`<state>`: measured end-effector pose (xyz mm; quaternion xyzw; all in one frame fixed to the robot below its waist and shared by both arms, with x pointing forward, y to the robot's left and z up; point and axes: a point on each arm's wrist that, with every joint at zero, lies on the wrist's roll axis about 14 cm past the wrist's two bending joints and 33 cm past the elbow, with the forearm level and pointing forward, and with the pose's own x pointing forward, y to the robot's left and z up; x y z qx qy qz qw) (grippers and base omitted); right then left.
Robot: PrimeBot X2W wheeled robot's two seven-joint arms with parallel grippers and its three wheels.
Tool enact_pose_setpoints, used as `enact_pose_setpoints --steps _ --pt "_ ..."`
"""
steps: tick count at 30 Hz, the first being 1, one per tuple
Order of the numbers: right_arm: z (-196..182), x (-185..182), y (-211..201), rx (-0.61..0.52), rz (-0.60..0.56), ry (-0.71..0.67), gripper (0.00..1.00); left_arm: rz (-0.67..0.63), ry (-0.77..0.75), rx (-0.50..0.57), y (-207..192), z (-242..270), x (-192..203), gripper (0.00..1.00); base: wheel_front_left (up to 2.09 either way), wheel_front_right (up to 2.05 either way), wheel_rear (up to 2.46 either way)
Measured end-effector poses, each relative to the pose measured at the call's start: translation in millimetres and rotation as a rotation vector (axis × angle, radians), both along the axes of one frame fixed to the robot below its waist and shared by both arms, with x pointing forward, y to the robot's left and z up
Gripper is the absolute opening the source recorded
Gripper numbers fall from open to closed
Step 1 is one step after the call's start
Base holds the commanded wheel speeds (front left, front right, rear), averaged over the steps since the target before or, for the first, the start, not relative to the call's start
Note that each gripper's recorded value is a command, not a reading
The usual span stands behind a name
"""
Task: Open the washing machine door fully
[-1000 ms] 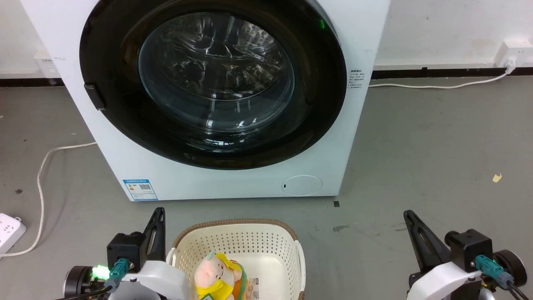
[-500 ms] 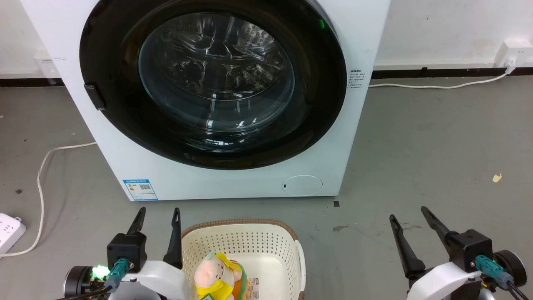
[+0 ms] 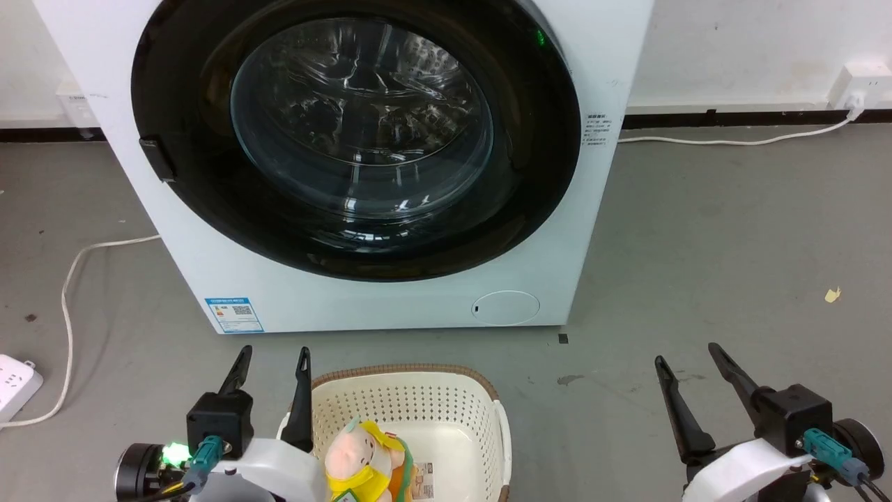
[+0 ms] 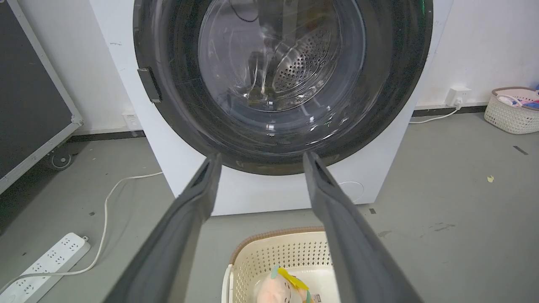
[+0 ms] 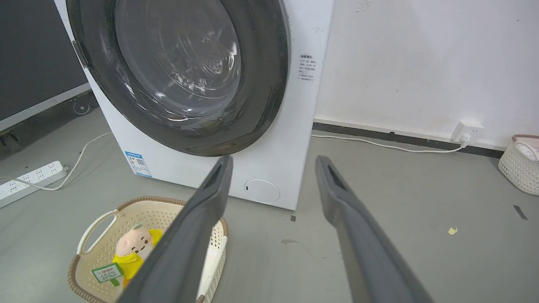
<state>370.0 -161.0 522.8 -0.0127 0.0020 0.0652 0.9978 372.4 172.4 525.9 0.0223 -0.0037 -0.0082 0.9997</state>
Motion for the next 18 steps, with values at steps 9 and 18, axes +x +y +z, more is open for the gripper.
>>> enact_pose_setpoints --steps 9,18 --pt "0.5 9.2 2.4 0.045 0.006 -0.01 1.0 0.002 -0.001 -0.007 0.6 -3.5 2.0 1.0 0.0 0.0 0.0" --pt "10.0 34.3 4.8 0.093 0.019 -0.034 1.0 0.002 -0.005 -0.013 0.3 -5.8 10.4 1.0 0.0 0.0 0.0"
